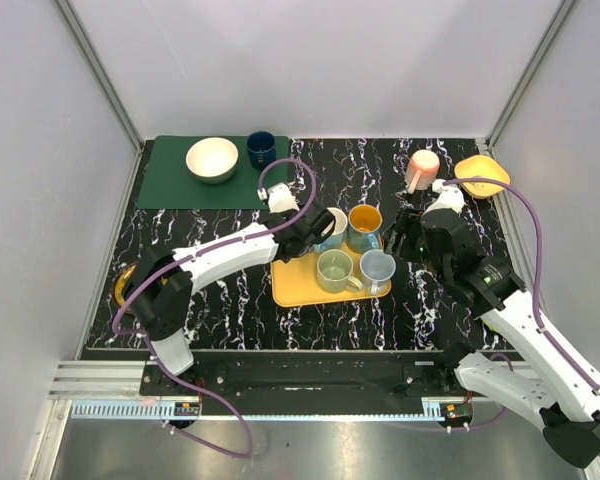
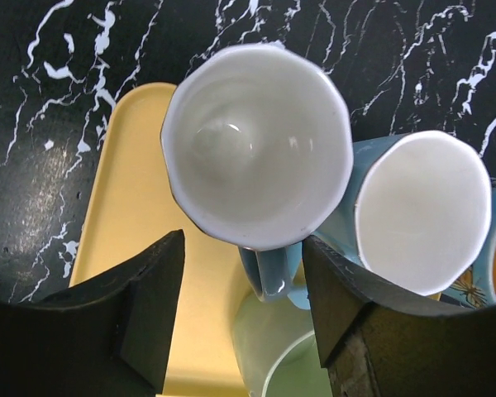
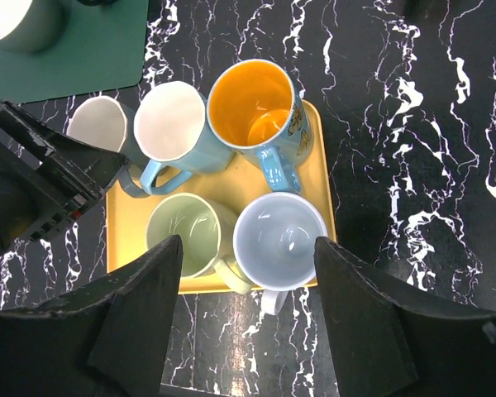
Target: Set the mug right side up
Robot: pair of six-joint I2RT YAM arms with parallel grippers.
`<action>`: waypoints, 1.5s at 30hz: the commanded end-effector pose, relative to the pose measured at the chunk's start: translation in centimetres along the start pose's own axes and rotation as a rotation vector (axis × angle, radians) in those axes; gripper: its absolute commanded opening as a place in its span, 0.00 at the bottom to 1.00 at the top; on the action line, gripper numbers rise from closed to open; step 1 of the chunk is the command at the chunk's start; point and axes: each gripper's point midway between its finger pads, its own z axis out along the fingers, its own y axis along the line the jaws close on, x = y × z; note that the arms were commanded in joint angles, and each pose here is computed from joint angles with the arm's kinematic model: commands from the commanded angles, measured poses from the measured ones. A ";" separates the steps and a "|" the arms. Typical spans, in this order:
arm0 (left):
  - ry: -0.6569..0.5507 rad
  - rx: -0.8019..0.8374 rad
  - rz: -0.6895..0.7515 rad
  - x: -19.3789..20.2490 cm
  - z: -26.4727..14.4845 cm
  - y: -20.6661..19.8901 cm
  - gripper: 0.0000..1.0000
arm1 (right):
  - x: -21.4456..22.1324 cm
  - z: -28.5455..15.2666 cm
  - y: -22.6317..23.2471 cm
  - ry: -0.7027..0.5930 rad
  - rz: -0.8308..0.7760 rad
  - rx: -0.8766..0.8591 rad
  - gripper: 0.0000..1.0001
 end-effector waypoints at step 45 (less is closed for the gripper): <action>0.054 0.118 0.214 -0.7 -1.0 2.7 0.61 | -0.6 -0.5 1.2 -0.040 0.015 -0.077 0.71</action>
